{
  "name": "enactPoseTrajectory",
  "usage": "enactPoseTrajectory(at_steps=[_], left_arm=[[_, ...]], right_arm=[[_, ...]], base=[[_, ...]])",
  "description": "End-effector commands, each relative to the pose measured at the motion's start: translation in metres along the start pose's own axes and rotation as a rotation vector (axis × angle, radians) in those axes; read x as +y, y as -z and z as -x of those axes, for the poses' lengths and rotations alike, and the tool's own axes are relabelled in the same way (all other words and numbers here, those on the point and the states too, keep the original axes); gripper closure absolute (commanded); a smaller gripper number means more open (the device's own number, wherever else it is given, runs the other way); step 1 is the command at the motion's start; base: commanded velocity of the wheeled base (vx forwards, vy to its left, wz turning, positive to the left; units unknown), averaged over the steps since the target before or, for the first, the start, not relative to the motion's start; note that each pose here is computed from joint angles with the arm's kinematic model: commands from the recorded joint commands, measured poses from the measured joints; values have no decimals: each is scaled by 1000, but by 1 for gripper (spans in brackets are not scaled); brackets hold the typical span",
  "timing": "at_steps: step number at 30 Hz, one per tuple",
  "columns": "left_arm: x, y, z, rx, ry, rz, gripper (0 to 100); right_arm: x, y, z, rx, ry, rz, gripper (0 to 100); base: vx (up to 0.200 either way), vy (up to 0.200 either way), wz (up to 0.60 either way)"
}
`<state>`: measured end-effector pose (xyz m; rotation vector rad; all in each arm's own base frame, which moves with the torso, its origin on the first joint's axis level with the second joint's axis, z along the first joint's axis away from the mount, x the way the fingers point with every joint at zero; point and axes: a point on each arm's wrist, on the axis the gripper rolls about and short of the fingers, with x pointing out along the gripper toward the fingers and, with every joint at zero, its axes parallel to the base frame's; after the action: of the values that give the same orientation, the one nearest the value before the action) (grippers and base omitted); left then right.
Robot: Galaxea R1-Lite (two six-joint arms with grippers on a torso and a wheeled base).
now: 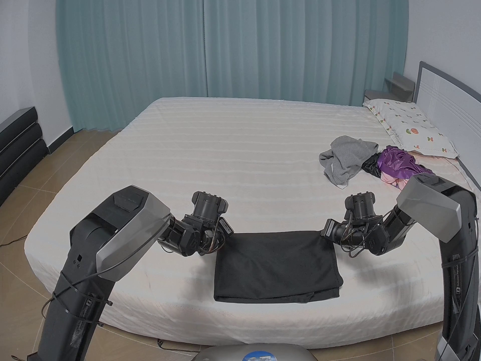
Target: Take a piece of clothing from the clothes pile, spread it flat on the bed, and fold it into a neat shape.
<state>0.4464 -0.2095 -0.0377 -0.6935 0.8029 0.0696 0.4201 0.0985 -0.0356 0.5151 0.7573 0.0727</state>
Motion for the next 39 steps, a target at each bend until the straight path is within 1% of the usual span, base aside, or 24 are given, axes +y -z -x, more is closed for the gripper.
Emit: enactPoseTrajectory(at_steps=[1, 5, 6, 9, 10, 12, 13, 15, 16, 20, 24, 26, 28, 31, 32, 39], left_arm=[[-1, -2, 3, -4, 5, 18, 0], [-2, -6, 6, -3, 12, 53, 0], [-4, -10, 10, -11, 17, 73, 0], [-3, -16, 19, -14, 16, 100, 0], [-3, -16, 19, -14, 16, 100, 0], [0, -21, 31, -8, 20, 113, 0], [1, -21, 34, -5, 21, 113, 0], [6, -18, 42, -1, 17, 112, 0], [6, -18, 42, -1, 18, 112, 0], [17, -11, 58, 0, 18, 111, 0], [24, -4, 68, 7, 10, 107, 0], [23, -4, 69, 8, 11, 106, 0], [27, -2, 75, 8, 8, 109, 0], [26, -3, 78, 1, 11, 134, 0], [26, -3, 78, 0, 12, 137, 0], [27, -3, 80, -1, 10, 139, 0]], right_arm=[[0, 1, 2, 3, 0, 0, 0], [0, -5, 17, -6, -7, -10, 0], [0, -7, 28, -5, -9, -19, 0], [-3, -2, 49, 40, -32, -33, 0], [-3, -2, 49, 40, -32, -33, 0], [-10, 9, 69, 86, -51, -43, 0], [-11, 12, 72, 95, -57, -42, 0], [-18, 26, 86, 133, -73, -45, 0], [-19, 28, 88, 137, -74, -43, 0], [-31, 51, 97, 170, -75, -38, 0], [-37, 59, 101, 189, -63, -42, 0], [-37, 59, 101, 189, -63, -42, 0], [-39, 66, 102, 214, -53, -40, 0], [-41, 70, 104, 231, -46, -35, 0], [-41, 71, 104, 234, -46, -31, 100], [-42, 75, 104, 250, -45, -7, 100]], base=[[0, 0, 0], [0, 0, 0], [0, 0, 0], [0, 0, 0], [0, 0, 0], [0, 0, 0], [0, 0, 0], [0, 0, 0], [0, 0, 0], [0, 0, 0], [0, 0, 0], [0, 0, 0], [0, 0, 0], [0, 0, 0], [0, 0, 0], [0, 0, 0]])
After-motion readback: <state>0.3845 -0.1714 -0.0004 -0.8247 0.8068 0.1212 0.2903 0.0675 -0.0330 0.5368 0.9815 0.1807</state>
